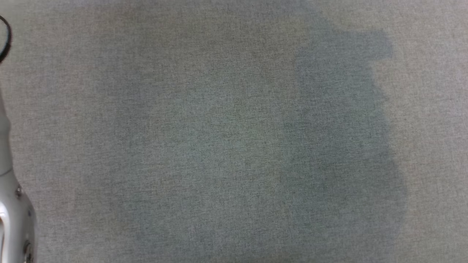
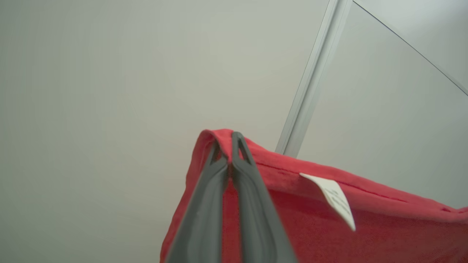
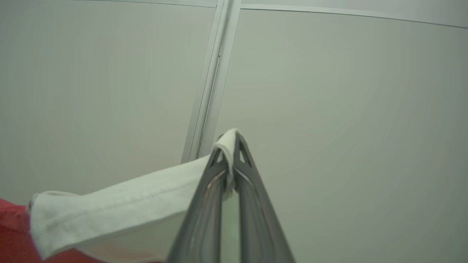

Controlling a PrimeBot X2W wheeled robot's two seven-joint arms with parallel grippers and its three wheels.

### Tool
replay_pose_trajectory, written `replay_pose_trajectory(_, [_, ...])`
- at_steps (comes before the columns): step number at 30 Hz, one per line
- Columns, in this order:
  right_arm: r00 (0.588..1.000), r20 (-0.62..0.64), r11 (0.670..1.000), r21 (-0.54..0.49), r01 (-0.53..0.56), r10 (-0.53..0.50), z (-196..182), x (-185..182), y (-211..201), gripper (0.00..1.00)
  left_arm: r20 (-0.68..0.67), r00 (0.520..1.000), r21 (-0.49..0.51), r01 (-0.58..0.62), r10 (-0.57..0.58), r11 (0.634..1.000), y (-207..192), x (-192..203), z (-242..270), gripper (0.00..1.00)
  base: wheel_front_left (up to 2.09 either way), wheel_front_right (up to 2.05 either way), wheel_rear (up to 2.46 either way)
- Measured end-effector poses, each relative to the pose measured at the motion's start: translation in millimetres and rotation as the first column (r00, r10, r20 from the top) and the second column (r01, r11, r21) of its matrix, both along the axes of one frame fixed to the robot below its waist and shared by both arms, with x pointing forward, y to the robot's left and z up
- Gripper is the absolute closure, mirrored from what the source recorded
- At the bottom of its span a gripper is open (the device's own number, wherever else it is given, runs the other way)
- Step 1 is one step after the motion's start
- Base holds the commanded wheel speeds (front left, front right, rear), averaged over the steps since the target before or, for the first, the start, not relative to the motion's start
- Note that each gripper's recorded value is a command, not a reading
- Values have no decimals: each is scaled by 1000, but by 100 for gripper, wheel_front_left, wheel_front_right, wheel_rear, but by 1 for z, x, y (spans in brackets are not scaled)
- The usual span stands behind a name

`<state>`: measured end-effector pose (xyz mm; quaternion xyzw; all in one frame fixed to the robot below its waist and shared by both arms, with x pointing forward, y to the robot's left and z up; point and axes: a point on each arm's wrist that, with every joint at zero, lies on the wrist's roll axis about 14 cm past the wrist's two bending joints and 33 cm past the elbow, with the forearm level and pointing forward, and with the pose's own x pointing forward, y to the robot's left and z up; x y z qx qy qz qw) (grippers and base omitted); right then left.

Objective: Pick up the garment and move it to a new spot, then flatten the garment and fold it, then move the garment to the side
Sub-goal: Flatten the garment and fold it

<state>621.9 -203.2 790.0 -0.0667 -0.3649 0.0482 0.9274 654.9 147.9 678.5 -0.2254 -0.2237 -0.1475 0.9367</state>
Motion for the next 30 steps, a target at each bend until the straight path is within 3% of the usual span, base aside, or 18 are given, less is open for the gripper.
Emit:
replay_pose_trajectory(3, [998, -63, 1000, -15, 10, -11, -27, 8, -6, 100, -41, 999, 7, 26, -25, 1000, -11, 3, -26, 100, 0, 0, 0])
replay_pose_trajectory(7, [964, -265, 1000, -10, -8, 5, -107, 15, -6, 100, -182, 982, 21, 45, -40, 999, -20, -4, -92, 100, 0, 0, 0])
replay_pose_trajectory(11, [875, -482, 998, 48, -35, 53, -191, -1, -2, 100, -285, 956, 80, 90, -64, 993, -31, -31, -140, 100, 0, 0, 0])
replay_pose_trajectory(15, [774, -625, 991, 132, -26, 103, -247, -35, -4, 100, -373, 926, 124, 114, -60, 986, -28, -65, -176, 100, 0, 0, 0])
replay_pose_trajectory(19, [679, -727, 983, 179, 40, 104, -285, -77, -20, 100, -456, 889, 163, 124, -37, 979, -19, -107, -203, 100, 0, 0, 0])
replay_pose_trajectory(22, [601, -796, 985, 151, 77, 75, -311, -113, -28, 100, -509, 861, 178, 120, -13, 977, -11, -136, -220, 100, 0, 0, 0])
replay_pose_trajectory(26, [539, -840, 976, 170, 139, 69, -330, -152, -30, 100, -544, 839, 178, 100, 13, 979, -3, -168, -231, 100, 0, 0, 0])
replay_pose_trajectory(30, [446, -891, 963, 184, 197, 79, -351, -192, -26, 100, -573, 819, 195, 89, 40, 977, 1, -197, -243, 100, 0, 0, 0])
